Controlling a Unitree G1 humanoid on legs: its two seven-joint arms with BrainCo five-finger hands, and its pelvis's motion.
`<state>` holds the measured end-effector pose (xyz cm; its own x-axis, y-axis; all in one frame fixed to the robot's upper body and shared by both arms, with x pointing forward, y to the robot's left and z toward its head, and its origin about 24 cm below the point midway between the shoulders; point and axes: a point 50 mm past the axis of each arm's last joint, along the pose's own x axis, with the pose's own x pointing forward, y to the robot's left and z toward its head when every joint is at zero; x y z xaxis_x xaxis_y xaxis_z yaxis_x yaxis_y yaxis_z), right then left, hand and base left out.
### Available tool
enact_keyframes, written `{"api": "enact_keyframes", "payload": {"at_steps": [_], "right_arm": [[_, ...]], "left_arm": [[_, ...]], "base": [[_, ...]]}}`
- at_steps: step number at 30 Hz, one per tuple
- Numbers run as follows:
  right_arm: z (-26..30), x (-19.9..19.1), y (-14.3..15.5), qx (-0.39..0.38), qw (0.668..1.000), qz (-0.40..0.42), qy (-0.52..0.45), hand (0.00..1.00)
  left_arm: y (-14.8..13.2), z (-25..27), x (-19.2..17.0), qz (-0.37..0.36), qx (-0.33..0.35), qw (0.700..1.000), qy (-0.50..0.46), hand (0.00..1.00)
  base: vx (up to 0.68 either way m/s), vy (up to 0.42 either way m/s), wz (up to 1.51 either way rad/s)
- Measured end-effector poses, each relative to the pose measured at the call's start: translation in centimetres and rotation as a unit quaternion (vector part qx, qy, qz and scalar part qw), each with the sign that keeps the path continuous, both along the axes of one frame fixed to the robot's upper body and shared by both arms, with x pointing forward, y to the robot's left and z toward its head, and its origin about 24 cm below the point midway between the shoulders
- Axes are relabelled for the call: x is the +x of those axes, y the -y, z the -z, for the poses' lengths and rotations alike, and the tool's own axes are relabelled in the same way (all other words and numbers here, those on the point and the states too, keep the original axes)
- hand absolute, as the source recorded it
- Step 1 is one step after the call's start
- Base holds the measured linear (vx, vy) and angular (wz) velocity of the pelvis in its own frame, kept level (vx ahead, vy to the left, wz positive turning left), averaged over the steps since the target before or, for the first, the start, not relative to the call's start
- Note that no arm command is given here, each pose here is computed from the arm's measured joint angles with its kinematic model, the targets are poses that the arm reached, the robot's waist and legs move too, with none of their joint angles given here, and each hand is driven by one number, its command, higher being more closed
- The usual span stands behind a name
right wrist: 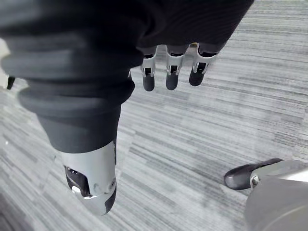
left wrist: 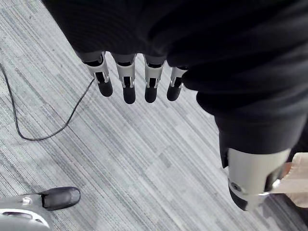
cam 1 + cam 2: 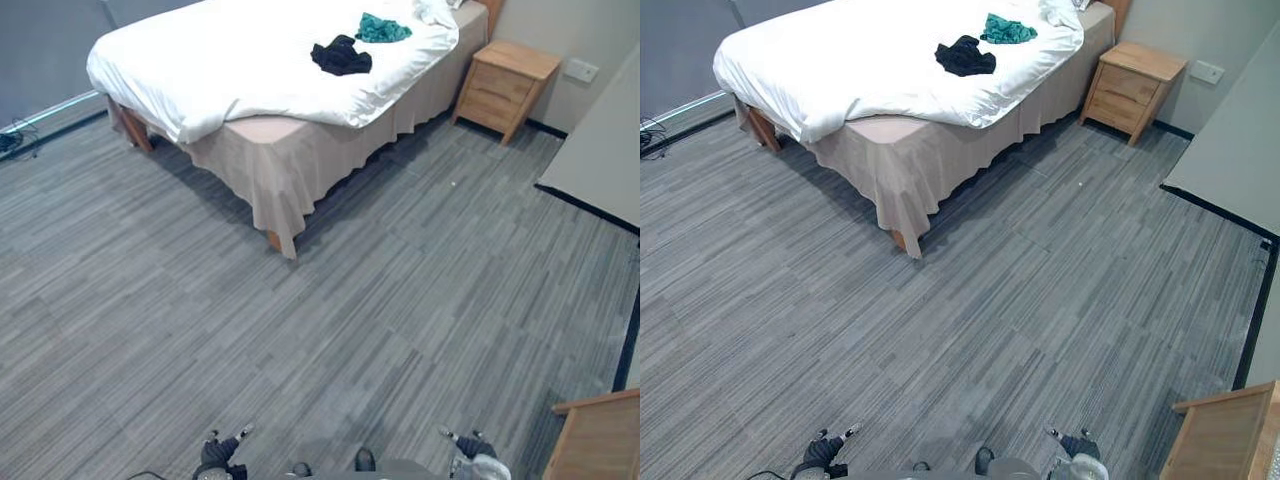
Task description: Tidy the bed and pick cloth on bed and put in laundry
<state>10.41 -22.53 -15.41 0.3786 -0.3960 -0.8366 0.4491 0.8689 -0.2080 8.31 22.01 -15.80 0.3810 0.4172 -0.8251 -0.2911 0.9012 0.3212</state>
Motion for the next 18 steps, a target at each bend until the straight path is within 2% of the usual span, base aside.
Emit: {"api": "enact_keyframes", "payload": {"at_steps": [5, 7, 10, 12, 16, 18], "right_arm": [[0.2, -0.7, 0.1, 0.002, 1.000, 0.002, -0.016, 0.00], [0.1, -0.5, 0.4, -0.001, 1.000, 0.001, -0.013, 0.00], [0.3, -0.8, 0.0, 0.003, 1.000, -0.008, -0.020, 0.00], [0.1, -0.2, 0.2, 0.000, 1.000, -0.006, -0.012, 0.00], [0.1, -0.2, 0.3, 0.003, 1.000, -0.001, -0.013, 0.00], [0.0, 0.1, 0.2, -0.001, 1.000, -0.025, -0.013, 0.00]], "left_arm": [[-0.2, -0.3, 1.1, 0.001, 0.001, 1.000, 0.013, 0.00], [0.2, -0.7, 3.3, 0.014, 0.000, 0.999, 0.038, 0.00], [0.2, -1.0, 4.4, 0.020, 0.000, 0.999, 0.050, 0.00], [1.8, -0.8, 4.7, 0.026, -0.022, 0.998, 0.049, 0.00], [2.7, -0.4, 4.1, 0.031, -0.038, 0.998, 0.046, 0.00], [2.8, -0.3, 3.3, 0.025, -0.040, 0.998, 0.044, 0.00]], "base": [[0.31, -0.086, 0.39], [0.46, -0.272, 0.63], [0.61, -0.444, 0.34], [0.53, -0.377, -0.12], [0.65, -0.475, -0.37], [0.60, -0.296, -0.50]]}}
